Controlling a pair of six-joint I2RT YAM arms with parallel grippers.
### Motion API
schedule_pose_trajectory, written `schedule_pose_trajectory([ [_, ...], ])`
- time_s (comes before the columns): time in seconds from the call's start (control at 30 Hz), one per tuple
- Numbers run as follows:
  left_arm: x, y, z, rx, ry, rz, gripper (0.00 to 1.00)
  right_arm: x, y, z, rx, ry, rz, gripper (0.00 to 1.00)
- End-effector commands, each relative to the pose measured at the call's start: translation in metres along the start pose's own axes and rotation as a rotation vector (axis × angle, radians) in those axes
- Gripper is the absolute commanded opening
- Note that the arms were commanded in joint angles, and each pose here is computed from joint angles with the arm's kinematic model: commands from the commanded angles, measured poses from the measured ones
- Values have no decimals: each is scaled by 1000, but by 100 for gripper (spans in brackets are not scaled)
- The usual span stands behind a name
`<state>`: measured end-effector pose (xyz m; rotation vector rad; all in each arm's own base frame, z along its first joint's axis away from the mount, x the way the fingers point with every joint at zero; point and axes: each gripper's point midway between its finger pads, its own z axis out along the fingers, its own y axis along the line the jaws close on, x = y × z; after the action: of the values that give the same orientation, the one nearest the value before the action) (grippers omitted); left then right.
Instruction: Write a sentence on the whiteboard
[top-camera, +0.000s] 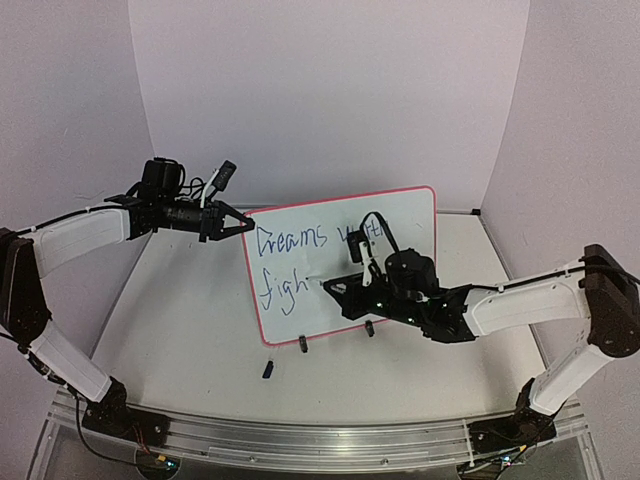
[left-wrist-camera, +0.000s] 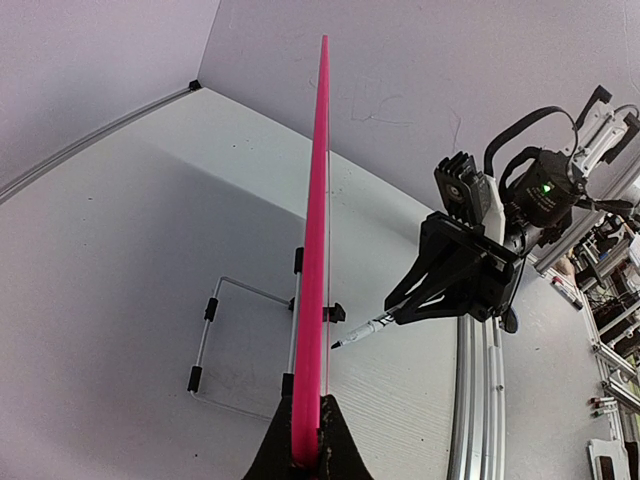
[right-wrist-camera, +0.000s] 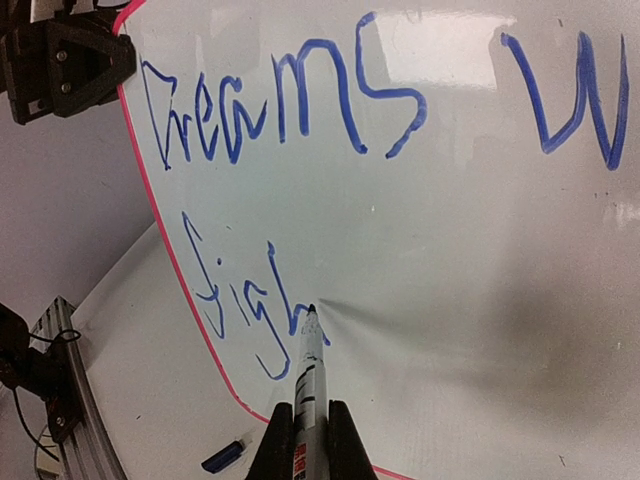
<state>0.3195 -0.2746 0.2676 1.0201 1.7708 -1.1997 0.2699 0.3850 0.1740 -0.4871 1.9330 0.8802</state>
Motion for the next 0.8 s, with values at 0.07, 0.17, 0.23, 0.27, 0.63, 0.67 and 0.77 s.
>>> schedule_pose_trajectory([
  [0.07,36,2,13,-4,104,-10,0,-17,-2,5,33,-46,0,0],
  [0.17,36,2,13,-4,104,-9,0,-15,-7,3,55,-45,7,0],
  [0.23,36,2,13,-3,103,-9,0,-16,-11,-1,74,-50,10,0],
  [0.27,35,2,13,-3,102,-8,0,-16,-13,-2,81,-53,11,0],
  [0.63,34,0,13,-4,101,-3,0,-19,-24,-16,128,-73,26,0],
  [0.67,34,0,12,-4,101,-4,0,-19,-24,-17,125,-73,28,0],
  [0.77,35,0,12,-3,101,-4,0,-21,-17,-19,92,-69,18,0],
])
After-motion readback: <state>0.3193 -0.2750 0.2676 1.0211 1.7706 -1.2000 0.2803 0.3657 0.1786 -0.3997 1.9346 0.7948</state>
